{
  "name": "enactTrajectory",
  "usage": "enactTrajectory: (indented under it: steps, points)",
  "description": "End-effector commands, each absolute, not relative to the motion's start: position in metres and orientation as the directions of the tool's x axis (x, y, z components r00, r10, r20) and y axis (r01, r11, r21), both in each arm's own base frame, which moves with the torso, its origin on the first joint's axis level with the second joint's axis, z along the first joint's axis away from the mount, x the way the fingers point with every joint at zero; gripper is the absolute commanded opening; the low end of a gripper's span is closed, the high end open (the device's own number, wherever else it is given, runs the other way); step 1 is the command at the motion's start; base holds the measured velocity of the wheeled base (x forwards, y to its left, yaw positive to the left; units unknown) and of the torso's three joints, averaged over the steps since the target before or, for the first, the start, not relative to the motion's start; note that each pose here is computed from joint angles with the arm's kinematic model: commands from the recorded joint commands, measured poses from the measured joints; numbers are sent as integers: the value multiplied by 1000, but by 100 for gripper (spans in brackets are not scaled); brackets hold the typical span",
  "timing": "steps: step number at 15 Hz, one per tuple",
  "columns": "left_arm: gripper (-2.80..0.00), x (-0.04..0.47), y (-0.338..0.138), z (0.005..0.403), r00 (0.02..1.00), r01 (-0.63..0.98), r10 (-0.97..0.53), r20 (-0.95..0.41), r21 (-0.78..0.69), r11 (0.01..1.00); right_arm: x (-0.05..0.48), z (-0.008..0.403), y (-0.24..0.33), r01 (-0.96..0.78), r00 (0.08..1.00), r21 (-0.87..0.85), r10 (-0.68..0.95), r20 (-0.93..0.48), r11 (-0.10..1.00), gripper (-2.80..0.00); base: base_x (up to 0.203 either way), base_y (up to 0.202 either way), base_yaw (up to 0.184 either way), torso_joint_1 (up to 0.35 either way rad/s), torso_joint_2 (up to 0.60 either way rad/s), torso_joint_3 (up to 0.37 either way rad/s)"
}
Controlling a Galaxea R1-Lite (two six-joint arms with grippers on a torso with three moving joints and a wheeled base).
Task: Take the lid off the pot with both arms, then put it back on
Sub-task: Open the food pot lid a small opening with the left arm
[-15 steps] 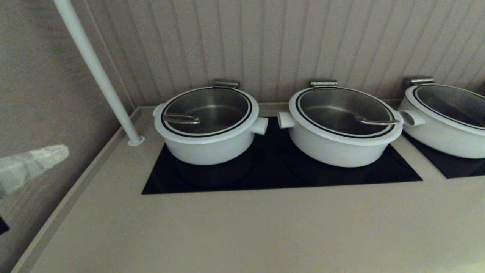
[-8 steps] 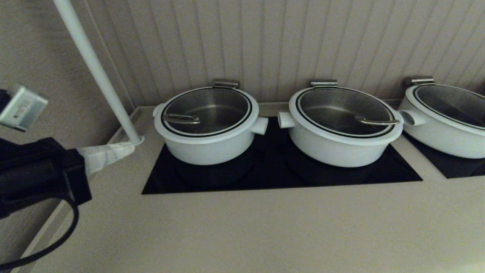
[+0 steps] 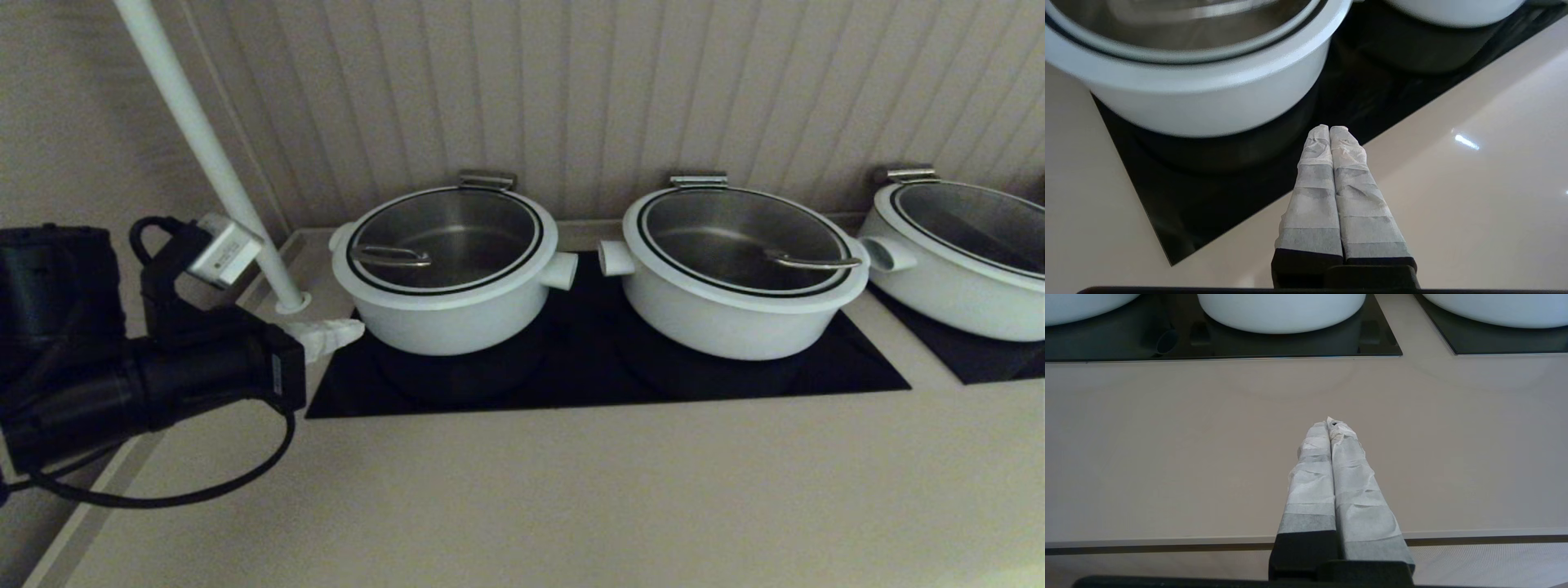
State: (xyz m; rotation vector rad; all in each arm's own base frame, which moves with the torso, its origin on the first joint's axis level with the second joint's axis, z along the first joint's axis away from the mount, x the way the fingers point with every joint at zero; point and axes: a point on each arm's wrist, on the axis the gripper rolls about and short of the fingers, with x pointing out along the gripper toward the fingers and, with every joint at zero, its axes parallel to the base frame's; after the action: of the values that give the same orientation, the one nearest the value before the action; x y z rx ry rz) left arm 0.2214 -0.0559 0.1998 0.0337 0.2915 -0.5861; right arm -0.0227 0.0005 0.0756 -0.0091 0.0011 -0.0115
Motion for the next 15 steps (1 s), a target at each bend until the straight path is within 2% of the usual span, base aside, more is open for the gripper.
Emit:
enactTrajectory:
  steps: [1, 4, 10, 15]
  points:
    - [-280, 236, -59, 187, 790, 529, -517, -329, -60, 846, -23, 76, 1, 11, 1000, -9, -11, 0, 1000, -280, 0, 0, 0, 0, 0, 0]
    - [-280, 250, -61, 185, 801, 509, -495, -337, -53, 859, -23, 76, 1, 11, 1000, -9, -11, 0, 1000, -280, 0, 0, 0, 0, 0, 0]
    - [-280, 287, -71, 188, 861, 455, -442, -250, -10, 891, -23, 76, 0, 8, 1000, -9, -8, 0, 1000, -280, 0, 0, 0, 0, 0, 0]
    - [-280, 306, -75, 181, 861, 447, -435, -263, -13, 894, -23, 76, 0, 3, 1000, -9, -3, 0, 1000, -280, 0, 0, 0, 0, 0, 0]
